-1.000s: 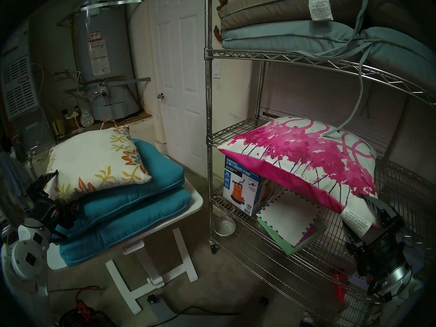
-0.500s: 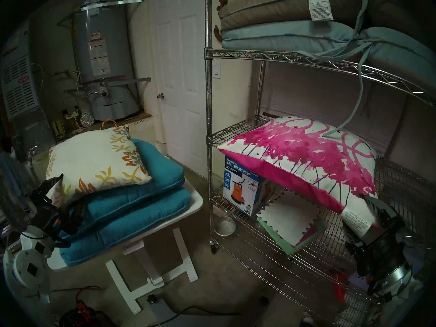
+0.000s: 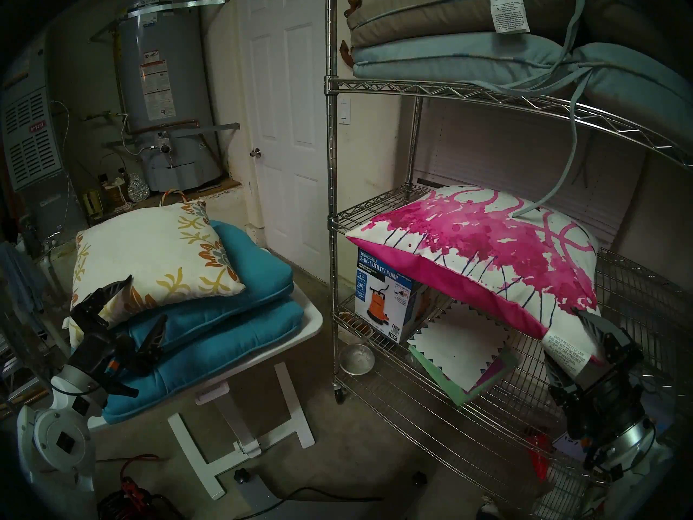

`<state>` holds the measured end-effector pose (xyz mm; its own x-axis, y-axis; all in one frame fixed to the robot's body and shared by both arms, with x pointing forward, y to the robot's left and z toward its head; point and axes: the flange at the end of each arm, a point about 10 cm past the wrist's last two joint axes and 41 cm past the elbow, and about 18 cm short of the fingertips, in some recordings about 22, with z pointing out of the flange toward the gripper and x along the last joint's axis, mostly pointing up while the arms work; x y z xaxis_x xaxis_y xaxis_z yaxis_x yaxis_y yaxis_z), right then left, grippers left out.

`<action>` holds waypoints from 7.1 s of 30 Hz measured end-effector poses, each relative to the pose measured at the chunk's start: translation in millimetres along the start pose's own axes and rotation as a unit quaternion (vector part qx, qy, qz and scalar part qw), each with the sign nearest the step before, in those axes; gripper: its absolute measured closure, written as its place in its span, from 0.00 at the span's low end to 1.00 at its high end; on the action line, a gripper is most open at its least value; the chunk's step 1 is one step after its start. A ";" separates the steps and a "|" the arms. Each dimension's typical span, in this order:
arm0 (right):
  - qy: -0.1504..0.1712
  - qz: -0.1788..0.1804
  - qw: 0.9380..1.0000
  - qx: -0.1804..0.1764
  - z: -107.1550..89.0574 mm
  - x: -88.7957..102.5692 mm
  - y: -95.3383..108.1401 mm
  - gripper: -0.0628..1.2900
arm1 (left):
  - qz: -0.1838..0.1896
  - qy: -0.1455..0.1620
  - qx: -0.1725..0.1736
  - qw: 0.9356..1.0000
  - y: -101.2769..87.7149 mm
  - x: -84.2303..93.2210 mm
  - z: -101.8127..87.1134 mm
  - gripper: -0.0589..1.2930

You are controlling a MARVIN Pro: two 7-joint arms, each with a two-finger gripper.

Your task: Take cushion off the shelf

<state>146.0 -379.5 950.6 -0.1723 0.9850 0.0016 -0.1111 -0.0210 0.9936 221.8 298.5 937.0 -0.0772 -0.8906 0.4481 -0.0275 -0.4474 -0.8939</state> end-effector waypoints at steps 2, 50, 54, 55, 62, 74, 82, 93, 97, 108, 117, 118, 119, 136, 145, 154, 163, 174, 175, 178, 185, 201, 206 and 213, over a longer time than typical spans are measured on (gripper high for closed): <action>0.000 0.000 1.000 0.000 0.0 0.0 0.0 0.04 | -0.001 0.004 -0.001 1.000 1.2 1.4 0.1 0.02; 0.000 0.000 1.000 0.000 -0.2 -0.4 -0.4 0.04 | 0.066 0.112 0.017 0.991 25.2 108.7 59.0 0.02; 0.000 0.000 1.000 0.000 -0.3 -0.4 -0.4 0.04 | 0.097 0.100 0.007 0.990 21.0 113.7 68.4 0.02; 0.000 0.000 1.000 0.000 -0.3 -0.4 -0.4 0.04 | 0.104 0.101 0.007 0.989 19.8 115.3 70.1 0.02; 0.000 0.000 1.000 0.000 -0.4 -0.4 -0.5 0.04 | 0.143 0.111 0.006 0.983 20.4 120.8 84.1 0.02; -0.001 0.000 1.000 0.001 -0.4 -0.4 -0.5 0.04 | 0.190 0.144 0.004 0.971 39.9 118.9 120.5 0.02; -0.001 0.000 1.000 0.001 -0.4 -0.3 -0.5 0.04 | 0.200 0.166 0.013 0.966 49.7 122.0 145.3 0.02; -0.001 0.000 1.000 0.001 -0.4 -0.3 -0.6 0.04 | 0.202 0.197 0.024 0.959 61.2 142.6 172.5 0.02; -0.001 0.000 1.000 0.001 -0.4 -0.4 -0.6 0.04 | 0.202 0.209 0.026 0.956 65.4 152.3 183.6 0.02; -0.001 0.000 1.000 0.001 -0.5 -0.3 -0.6 0.04 | 0.203 0.245 0.035 0.947 72.7 188.0 214.1 0.02; -0.001 0.000 1.000 0.001 -0.5 -0.3 -0.6 0.04 | 0.199 0.270 0.042 0.941 77.3 215.9 220.4 0.02; -0.001 0.000 1.000 0.001 -0.5 -0.3 -0.6 0.04 | 0.198 0.272 0.044 0.941 77.5 218.9 220.4 0.02; -0.001 0.000 1.000 0.001 -0.5 -0.3 -0.6 0.04 | 0.197 0.274 0.045 0.940 77.7 221.0 220.5 0.02; -0.002 0.000 1.000 0.001 -0.6 -0.3 -0.7 0.04 | 0.176 0.285 0.052 0.941 85.9 250.7 218.8 0.02; -0.002 0.000 1.000 0.001 -0.6 -0.3 -0.6 0.04 | 0.170 0.285 0.050 0.942 89.0 255.8 217.9 0.02; -0.002 0.000 1.000 0.001 -0.7 -0.3 -0.6 0.04 | 0.167 0.280 0.024 0.945 93.5 257.7 215.0 0.02; -0.002 0.000 1.000 0.002 -0.7 -0.3 -0.7 0.04 | 0.183 0.281 -0.008 0.942 94.2 258.6 211.9 0.02; -0.002 0.000 1.000 0.002 -0.7 -0.4 -0.7 0.04 | 0.208 0.292 -0.035 0.933 99.8 256.6 208.7 0.02; -0.002 0.000 1.000 0.002 -0.7 -0.4 -0.7 0.04 | 0.210 0.293 -0.037 0.932 100.6 256.2 208.4 0.02; -0.002 0.000 1.000 0.002 -0.7 -0.4 -0.7 0.04 | 0.215 0.297 -0.041 0.929 103.2 255.6 207.4 0.02; -0.002 0.000 1.000 0.002 -0.8 -0.4 -0.7 0.04 | 0.219 0.312 -0.035 0.924 108.0 256.6 209.2 0.02; -0.002 0.000 1.000 0.001 -0.7 -0.4 -0.6 0.04 | 0.248 0.336 -0.015 0.909 109.3 262.5 223.8 0.02; -0.002 -0.001 1.000 0.001 -0.7 -0.4 -0.6 0.04 | 0.255 0.343 -0.003 0.904 107.8 266.7 224.7 0.02; -0.003 -0.001 1.000 0.001 -0.9 -0.6 -0.6 0.04 | 0.258 0.356 0.008 0.898 109.2 271.0 224.2 0.02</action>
<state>145.3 -380.3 949.9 -0.1666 0.9860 0.0009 -0.1086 -0.0193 0.9939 421.3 -9.9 963.2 -0.6933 -0.7045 -0.1516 0.2097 0.0040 -0.9777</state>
